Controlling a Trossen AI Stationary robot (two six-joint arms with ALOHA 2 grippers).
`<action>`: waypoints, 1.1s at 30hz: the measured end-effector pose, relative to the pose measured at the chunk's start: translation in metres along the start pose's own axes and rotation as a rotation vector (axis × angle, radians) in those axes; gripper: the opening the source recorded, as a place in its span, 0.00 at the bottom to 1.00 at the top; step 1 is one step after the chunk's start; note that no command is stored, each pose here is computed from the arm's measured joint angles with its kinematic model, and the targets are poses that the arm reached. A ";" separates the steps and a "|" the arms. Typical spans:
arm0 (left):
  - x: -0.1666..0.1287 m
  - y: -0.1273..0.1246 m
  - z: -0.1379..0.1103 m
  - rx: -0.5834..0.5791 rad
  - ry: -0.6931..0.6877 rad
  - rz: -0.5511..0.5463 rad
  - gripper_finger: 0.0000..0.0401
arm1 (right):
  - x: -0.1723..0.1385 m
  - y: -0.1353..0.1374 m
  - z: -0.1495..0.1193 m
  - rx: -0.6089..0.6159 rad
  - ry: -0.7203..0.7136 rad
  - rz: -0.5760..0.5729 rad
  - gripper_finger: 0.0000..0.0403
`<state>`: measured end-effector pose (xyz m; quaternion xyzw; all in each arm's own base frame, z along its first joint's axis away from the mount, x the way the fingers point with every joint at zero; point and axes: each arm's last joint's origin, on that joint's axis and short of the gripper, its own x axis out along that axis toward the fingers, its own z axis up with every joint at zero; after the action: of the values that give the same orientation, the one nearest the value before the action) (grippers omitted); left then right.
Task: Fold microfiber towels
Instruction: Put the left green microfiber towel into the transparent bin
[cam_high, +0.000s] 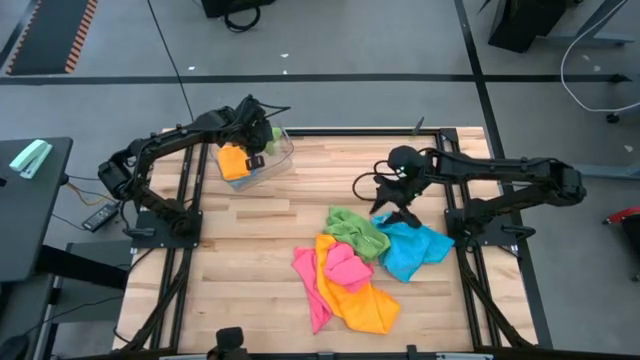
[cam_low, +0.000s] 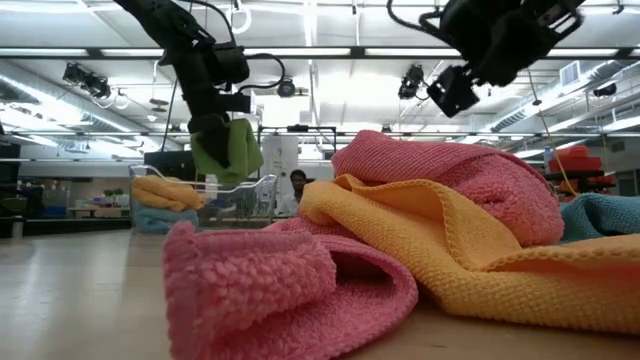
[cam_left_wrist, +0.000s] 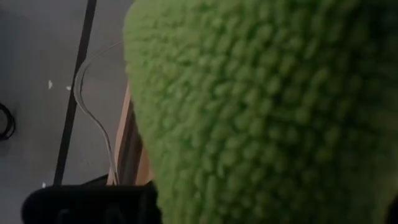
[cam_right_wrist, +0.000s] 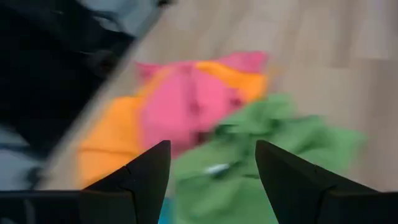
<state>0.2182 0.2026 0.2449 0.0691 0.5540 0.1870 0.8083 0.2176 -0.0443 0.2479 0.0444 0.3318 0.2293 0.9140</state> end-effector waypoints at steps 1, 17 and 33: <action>0.000 0.000 0.000 -0.003 0.000 0.000 0.16 | 0.001 -0.002 0.001 -0.004 0.018 -0.082 0.60; 0.000 -0.003 0.002 -0.036 -0.013 -0.021 0.16 | 0.006 -0.044 0.009 0.078 0.025 -0.811 0.60; 0.003 0.003 0.001 -0.096 -0.095 -0.121 0.16 | 0.019 -0.052 0.005 0.028 0.074 -0.760 0.60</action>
<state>0.2195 0.2063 0.2435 0.0055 0.5086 0.1605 0.8459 0.2534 -0.0824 0.2284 -0.0774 0.3607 -0.1291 0.9204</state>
